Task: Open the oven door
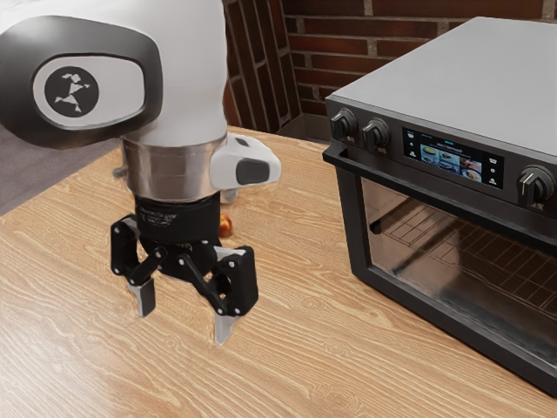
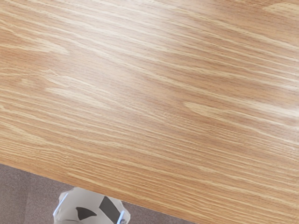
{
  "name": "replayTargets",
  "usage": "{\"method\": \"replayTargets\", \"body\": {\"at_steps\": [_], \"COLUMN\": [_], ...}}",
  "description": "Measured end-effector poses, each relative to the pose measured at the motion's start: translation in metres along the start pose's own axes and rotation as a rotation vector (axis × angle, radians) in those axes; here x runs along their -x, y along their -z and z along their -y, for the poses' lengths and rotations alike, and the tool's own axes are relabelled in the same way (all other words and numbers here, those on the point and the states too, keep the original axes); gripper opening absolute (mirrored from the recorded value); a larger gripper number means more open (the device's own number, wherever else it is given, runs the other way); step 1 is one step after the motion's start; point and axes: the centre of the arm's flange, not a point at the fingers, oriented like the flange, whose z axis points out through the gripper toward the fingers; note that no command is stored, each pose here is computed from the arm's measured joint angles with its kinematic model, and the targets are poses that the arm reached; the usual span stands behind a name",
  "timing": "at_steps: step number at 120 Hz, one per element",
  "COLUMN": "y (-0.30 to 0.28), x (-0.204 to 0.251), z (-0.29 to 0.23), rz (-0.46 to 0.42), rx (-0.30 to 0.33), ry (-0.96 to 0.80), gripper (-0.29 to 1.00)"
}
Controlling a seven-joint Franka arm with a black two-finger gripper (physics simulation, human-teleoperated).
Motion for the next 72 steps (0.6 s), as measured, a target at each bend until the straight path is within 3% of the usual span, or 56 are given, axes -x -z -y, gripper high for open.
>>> {"method": "replayTargets", "body": {"at_steps": [14, 24, 33, 39, 46, 62, 72], "y": [0.011, 0.024, 0.038, 0.02, -0.001, -0.005, 0.003], "x": [-0.024, -0.04, -0.033, -0.001, 0.014, -0.021, -0.041], "z": [0.019, 0.031, 0.042, 0.063, 0.081, 0.053, 0.044], "rz": [-0.071, -0.131, -0.19, -0.244, -0.286, -0.285, -0.32], "rx": [0.105, 0.133, 0.172, 0.217, 0.315, 0.6, 0.691], "ry": [0.149, 0.246, 0.311, 0.364, 0.424, 0.559, 0.644], "gripper": [0.7, 0.7, 0.7, 0.7, 0.7, 0.7, 0.7]}}
